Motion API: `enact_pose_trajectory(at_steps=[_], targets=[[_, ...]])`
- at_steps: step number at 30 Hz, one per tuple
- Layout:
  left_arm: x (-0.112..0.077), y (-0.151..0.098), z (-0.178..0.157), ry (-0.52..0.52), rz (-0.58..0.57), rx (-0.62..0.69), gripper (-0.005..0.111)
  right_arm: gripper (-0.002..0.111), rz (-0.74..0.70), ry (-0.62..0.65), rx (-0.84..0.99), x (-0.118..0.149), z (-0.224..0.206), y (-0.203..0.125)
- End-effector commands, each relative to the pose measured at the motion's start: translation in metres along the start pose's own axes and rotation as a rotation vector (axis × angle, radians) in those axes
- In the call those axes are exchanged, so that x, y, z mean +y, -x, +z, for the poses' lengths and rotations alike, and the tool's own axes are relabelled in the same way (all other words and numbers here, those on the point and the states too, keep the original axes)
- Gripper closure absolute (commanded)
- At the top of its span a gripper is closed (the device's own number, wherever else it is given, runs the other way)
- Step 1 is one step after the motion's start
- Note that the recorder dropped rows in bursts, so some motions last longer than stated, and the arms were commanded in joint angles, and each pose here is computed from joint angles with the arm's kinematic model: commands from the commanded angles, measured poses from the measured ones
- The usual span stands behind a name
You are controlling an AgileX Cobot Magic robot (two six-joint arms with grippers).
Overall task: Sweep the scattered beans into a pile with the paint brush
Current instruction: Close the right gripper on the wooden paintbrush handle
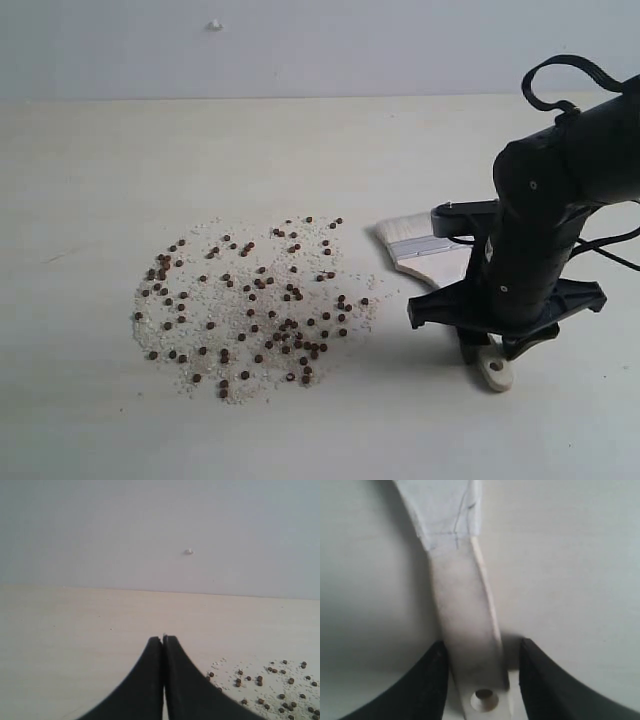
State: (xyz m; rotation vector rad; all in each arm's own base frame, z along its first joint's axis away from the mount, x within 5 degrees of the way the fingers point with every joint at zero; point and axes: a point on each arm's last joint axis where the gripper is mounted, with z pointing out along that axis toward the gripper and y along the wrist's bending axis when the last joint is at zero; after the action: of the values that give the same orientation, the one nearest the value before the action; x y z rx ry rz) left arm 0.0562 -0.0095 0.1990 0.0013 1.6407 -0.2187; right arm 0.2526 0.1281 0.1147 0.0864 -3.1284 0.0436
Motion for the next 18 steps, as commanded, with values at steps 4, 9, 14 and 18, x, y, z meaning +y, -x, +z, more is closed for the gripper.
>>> enact_pose_trajectory(at_steps=[4,9,14,18], targets=[[-0.0005,0.0019,-0.0007,-0.008,-0.01,-0.017,0.107,0.067,-0.031,-0.006,-0.027,-0.0002,0.0004,0.0024],[-0.0005,0.0019,-0.0007,-0.008,-0.01,-0.017,0.107,0.067,-0.078,-0.007,-0.026,-0.0002,0.0004,0.0024],[-0.0005,0.0019,-0.0007,-0.008,-0.01,-0.017,0.107,0.069,-0.078,-0.007,-0.026,-0.0002,0.0004,0.0024],[-0.0005,0.0019,-0.0007,-0.008,-0.01,-0.017,0.107,0.086,-0.081,-0.008,-0.029,-0.0003,0.0004,0.0027]])
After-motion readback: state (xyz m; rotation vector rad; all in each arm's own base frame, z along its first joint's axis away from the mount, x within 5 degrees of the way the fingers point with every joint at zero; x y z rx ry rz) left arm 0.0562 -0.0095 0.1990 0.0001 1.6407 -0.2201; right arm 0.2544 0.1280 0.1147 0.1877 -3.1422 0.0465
